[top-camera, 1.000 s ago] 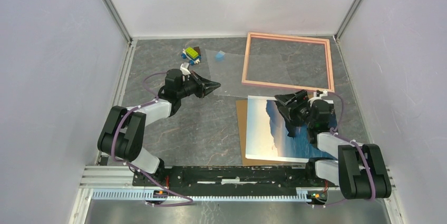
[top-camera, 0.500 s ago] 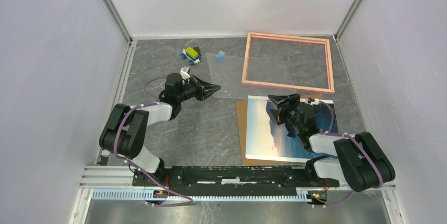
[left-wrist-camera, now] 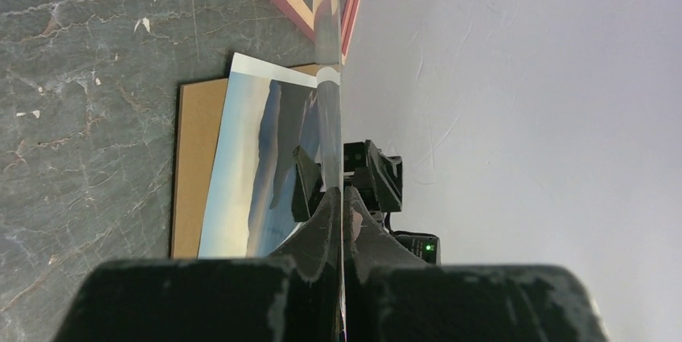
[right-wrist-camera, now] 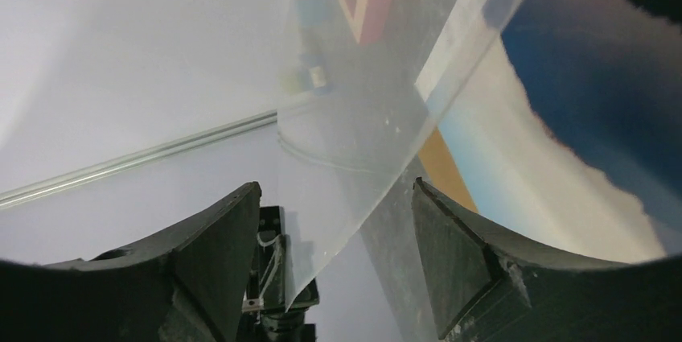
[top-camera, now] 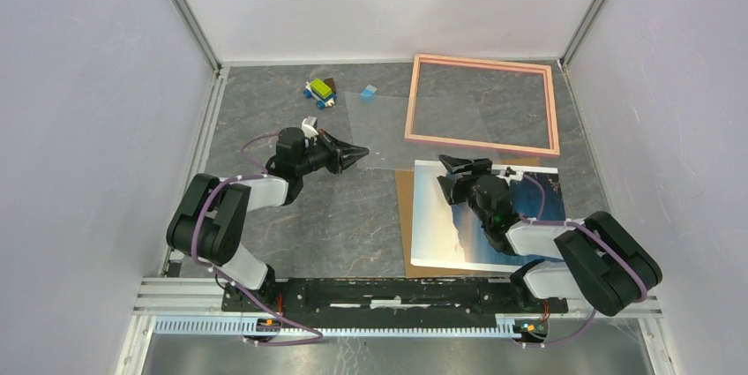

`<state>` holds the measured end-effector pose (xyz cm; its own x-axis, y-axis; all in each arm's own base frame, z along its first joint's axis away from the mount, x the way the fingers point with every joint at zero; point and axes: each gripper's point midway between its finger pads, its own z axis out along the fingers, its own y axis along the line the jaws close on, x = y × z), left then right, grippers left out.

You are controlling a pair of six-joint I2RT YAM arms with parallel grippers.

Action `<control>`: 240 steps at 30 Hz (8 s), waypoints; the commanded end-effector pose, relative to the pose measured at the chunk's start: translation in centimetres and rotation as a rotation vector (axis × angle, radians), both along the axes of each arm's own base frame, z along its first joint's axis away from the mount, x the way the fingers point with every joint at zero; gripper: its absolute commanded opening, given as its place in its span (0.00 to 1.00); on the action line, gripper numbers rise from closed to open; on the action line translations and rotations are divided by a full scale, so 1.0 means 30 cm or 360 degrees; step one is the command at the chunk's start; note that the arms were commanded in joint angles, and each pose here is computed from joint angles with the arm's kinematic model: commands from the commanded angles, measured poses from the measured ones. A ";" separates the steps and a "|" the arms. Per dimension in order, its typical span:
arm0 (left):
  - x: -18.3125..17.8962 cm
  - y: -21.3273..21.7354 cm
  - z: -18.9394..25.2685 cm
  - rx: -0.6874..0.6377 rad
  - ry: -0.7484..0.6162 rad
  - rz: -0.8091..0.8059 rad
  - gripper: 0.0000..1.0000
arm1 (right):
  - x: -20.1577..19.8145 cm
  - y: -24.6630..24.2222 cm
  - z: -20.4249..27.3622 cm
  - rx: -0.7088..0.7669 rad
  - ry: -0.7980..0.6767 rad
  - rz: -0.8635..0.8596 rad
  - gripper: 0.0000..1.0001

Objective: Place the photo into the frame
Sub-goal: Pick up the photo frame item at the center of the board, then place the photo frame item in the photo frame.

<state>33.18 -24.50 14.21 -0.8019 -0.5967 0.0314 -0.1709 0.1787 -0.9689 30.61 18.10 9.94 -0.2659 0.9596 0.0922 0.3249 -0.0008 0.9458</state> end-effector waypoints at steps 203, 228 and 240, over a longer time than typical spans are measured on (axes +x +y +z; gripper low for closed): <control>-0.231 0.129 0.027 0.1422 -0.0546 -0.0637 0.99 | 0.777 -0.907 0.210 -0.1606 -0.0066 0.0820 0.00; -0.228 0.123 0.034 0.1409 -0.0552 -0.0641 1.00 | 0.772 -0.935 0.184 -0.1600 -0.0034 0.0847 0.00; -0.229 0.119 0.033 0.1399 -0.0553 -0.0650 1.00 | 0.767 -0.903 0.158 -0.1546 -0.0099 0.0887 0.00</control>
<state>25.80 -20.35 14.33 -0.8566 0.0001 -0.5159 0.2717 0.8502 -0.4509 52.92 -9.26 13.86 -0.6819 0.3898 -0.6189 0.0637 0.8746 0.4807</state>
